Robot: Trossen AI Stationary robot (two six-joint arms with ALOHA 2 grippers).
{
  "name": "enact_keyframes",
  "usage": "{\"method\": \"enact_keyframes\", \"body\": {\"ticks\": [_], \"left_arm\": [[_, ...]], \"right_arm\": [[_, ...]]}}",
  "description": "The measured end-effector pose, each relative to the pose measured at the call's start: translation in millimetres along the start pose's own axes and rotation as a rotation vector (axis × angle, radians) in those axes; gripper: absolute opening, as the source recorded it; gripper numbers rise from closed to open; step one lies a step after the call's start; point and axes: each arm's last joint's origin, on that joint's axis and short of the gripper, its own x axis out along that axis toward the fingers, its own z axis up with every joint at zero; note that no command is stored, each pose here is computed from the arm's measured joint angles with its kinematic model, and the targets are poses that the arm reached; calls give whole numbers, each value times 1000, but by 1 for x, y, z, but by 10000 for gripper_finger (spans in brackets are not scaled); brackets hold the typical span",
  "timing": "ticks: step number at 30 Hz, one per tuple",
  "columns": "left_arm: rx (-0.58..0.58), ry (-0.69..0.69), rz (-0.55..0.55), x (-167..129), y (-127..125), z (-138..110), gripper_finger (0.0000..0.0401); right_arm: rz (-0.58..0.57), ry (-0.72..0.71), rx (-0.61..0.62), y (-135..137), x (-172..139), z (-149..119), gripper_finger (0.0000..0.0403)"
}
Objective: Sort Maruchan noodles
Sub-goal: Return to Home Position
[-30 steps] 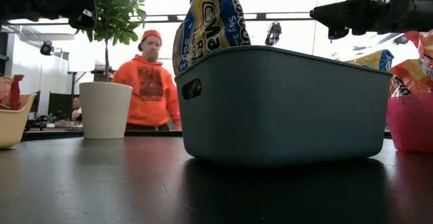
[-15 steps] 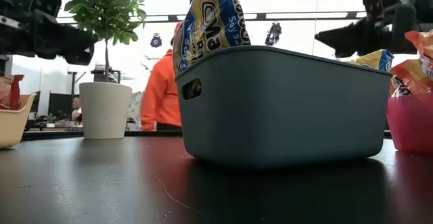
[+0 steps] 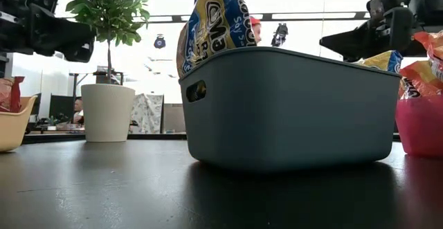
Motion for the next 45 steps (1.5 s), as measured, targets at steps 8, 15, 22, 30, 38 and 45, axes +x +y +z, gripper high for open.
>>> {"method": "enact_keyframes", "body": {"ticks": [8, 15, 22, 30, 38, 45], "left_arm": [[-31, 8, 25, 0, 1, -1, 40], [21, 30, 189, 1, 5, -1, 40], [21, 38, 190, 1, 6, -2, 40], [21, 37, 192, 1, 6, -2, 40], [21, 37, 193, 1, 6, -2, 40], [21, 37, 193, 1, 6, -1, 40]], "right_arm": [[-125, -12, 9, -13, -4, 2, 59], [-189, 28, -58, -17, -5, -1, 59], [-301, 61, -132, -21, -5, -2, 59], [-373, 97, -221, -23, -6, -2, 59], [-446, 132, -234, -25, -7, -3, 59], [-450, 114, -151, -25, -7, -3, 59]]}}
